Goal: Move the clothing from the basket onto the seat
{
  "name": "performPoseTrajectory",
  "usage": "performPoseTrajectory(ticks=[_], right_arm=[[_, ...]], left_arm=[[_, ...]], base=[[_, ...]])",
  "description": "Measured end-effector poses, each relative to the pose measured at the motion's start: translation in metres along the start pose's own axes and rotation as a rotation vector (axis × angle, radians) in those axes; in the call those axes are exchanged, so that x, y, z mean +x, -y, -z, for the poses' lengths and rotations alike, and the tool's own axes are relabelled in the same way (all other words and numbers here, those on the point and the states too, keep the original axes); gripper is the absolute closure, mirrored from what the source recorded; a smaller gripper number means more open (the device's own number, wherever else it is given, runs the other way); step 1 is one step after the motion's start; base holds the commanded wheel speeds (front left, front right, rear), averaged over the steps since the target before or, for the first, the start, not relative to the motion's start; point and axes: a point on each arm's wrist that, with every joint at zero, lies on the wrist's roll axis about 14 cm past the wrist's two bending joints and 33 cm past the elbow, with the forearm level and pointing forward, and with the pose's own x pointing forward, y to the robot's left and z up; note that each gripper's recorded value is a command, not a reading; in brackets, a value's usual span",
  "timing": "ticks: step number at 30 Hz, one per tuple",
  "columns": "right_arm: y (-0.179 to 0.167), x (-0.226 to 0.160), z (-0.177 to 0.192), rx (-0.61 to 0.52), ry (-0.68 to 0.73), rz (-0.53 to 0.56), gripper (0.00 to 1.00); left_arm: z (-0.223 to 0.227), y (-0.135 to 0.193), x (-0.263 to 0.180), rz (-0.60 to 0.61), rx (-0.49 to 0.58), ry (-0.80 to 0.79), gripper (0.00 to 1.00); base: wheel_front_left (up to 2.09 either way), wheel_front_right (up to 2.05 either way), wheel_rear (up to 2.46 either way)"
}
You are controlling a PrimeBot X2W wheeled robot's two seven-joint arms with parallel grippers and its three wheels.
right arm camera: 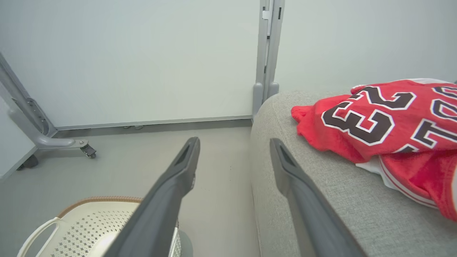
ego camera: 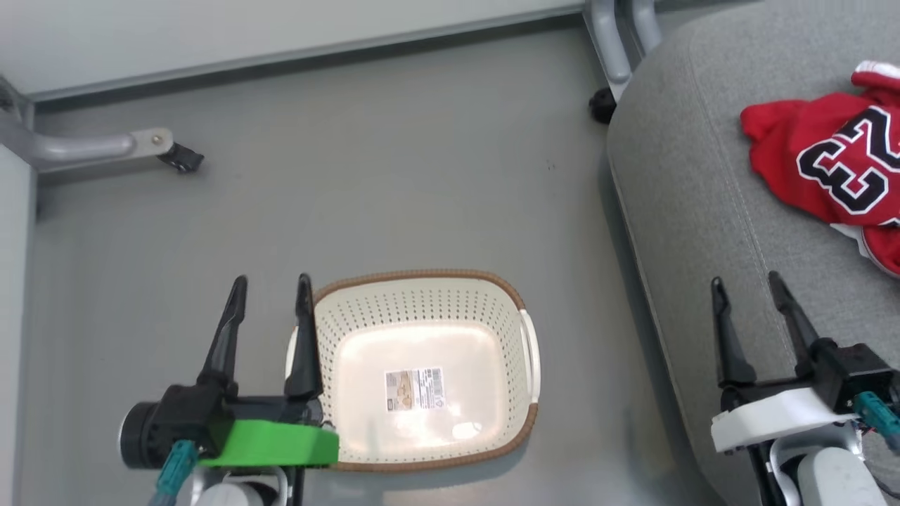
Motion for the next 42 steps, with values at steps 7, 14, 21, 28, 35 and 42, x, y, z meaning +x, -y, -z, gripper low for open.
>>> performPoseTrajectory(ticks=[7,14,21,28,35,42], right_arm=[[-0.033,-0.020,-0.032,-0.011,0.083,-0.099,0.00],[-0.045,-0.044,-0.048,-0.011,0.127,-0.134,0.00],[-0.057,-0.067,-0.047,-0.047,0.126,-0.174,0.00],[-0.055,-0.078,-0.050,-0.068,0.137,-0.166,0.00],[-0.050,-0.084,-0.053,-0.064,0.150,-0.153,0.00],[-0.051,-0.085,-0.055,-0.056,0.156,-0.155,0.00]], left_arm=[[-0.029,-0.036,-0.045,-0.133,0.064,0.061,0.00],[-0.039,-0.043,-0.083,-0.142,0.125,0.077,0.00],[-0.037,-0.046,-0.109,-0.149,0.115,0.070,0.00],[-0.029,-0.042,-0.119,-0.128,0.114,0.046,0.00],[-0.030,-0.037,-0.123,-0.109,0.110,0.053,0.00],[-0.024,-0.033,-0.126,-0.095,0.105,0.039,0.00]], base=[[0.00,0.00,0.00],[0.00,0.00,0.00],[0.00,0.00,0.00],[0.00,0.00,0.00],[0.00,0.00,0.00],[0.00,0.00,0.00]])
